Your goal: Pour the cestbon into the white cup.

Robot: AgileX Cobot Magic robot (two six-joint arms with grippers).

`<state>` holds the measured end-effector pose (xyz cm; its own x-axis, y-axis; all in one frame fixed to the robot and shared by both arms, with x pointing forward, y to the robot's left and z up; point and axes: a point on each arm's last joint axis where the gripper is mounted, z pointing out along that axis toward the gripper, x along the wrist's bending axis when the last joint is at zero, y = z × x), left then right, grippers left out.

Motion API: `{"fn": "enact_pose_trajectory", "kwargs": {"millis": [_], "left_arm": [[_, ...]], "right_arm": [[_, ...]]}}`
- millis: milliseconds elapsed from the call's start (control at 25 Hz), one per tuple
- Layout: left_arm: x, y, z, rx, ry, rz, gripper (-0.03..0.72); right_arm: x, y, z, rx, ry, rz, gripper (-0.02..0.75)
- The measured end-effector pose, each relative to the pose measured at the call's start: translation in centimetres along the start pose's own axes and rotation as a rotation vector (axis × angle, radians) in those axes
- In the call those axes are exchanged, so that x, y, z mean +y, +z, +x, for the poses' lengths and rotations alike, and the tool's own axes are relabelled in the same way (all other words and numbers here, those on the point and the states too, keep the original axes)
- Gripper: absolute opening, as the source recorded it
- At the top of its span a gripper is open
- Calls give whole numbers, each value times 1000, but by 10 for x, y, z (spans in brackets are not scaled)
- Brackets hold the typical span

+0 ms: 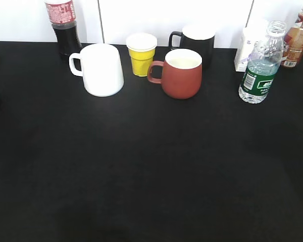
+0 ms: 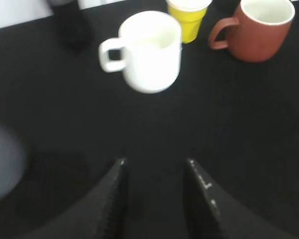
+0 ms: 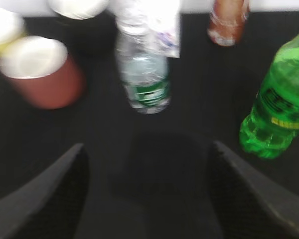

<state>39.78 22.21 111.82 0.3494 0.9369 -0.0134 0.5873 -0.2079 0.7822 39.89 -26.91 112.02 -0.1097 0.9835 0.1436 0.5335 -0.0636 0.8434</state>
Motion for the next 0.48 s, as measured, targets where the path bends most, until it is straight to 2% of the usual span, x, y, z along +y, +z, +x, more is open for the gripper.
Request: {"fn": "enact_pose_trajectory", "kwargs": {"millis": [80, 240, 400, 480], "left_arm": [[-17, -41, 8, -5, -18, -92, 283], [-84, -78, 18, -49, -72, -169, 283], [-133, -113, 29, -36, -59, -185, 283], [-144, -123, 32, -40, -47, -240, 283]], "right_arm": [[-12, -41, 2, 29, -12, -17, 554], [-57, -108, -2, 45, -41, -5, 554], [-120, -143, -11, 43, -66, -86, 554], [-135, -139, -17, 4, -82, -86, 554]]}}
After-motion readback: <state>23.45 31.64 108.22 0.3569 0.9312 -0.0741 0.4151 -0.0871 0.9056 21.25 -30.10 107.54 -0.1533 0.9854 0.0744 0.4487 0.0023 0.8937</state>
